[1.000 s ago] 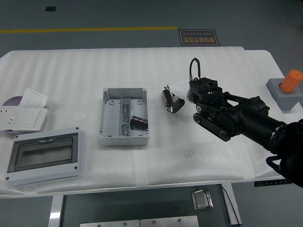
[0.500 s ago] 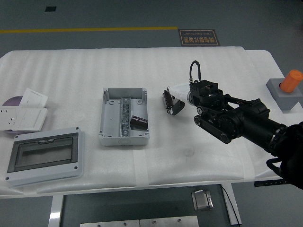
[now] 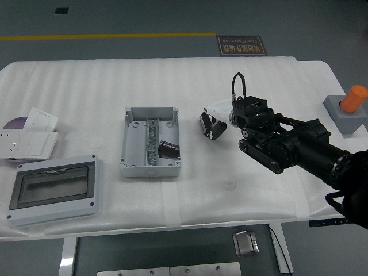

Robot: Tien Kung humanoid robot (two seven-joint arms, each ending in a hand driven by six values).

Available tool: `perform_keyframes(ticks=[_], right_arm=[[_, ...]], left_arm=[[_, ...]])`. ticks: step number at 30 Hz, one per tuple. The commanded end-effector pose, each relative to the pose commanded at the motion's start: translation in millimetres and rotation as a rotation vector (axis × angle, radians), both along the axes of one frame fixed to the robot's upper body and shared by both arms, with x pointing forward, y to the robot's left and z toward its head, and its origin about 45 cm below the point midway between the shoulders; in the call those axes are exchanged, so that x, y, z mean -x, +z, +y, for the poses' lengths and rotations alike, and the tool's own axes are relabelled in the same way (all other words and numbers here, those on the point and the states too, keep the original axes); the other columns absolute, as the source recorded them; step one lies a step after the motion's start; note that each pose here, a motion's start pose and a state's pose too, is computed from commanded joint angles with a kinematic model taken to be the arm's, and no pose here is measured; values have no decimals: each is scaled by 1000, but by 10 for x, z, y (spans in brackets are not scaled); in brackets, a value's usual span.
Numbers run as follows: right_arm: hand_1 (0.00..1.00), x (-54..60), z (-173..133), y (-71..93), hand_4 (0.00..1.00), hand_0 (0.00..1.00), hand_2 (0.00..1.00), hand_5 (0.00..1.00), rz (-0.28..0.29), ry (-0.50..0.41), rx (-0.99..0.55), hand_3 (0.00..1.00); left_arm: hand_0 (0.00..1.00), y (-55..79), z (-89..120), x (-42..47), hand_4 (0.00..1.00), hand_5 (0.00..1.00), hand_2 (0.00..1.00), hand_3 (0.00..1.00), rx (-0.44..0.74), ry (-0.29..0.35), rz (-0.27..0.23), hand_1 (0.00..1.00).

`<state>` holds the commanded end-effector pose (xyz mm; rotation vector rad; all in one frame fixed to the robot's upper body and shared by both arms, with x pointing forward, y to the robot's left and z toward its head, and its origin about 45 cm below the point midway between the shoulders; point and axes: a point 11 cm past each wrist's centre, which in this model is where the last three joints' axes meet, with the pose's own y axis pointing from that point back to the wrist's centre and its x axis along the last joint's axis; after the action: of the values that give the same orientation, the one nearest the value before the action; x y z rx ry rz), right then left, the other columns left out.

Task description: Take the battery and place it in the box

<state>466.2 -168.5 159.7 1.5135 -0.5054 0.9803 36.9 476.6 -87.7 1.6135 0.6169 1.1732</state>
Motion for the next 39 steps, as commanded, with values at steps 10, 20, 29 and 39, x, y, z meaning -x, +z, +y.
perform_keyframes(ticks=[10, 20, 29, 39], right_arm=[[687, 41, 64, 45, 403, 728, 595, 178, -60, 12, -64, 581], [682, 210, 300, 262, 421, 715, 589, 202, -203, 27, -251, 575], [682, 373, 666, 662, 438, 723, 584, 214, -318, 68, -393, 579], [682, 724, 1074, 578, 504, 730, 620, 277, -262, 130, -554, 638]], left_arm=[[623, -16, -21, 39, 495, 486, 400, 588, 4, 16, 1, 649], [622, -30, -12, 176, 497, 491, 489, 591, -1, 47, 19, 649], [622, -35, -10, 237, 497, 494, 491, 590, -1, 59, 29, 649], [622, -41, -11, 305, 499, 496, 479, 591, -1, 67, 43, 649]])
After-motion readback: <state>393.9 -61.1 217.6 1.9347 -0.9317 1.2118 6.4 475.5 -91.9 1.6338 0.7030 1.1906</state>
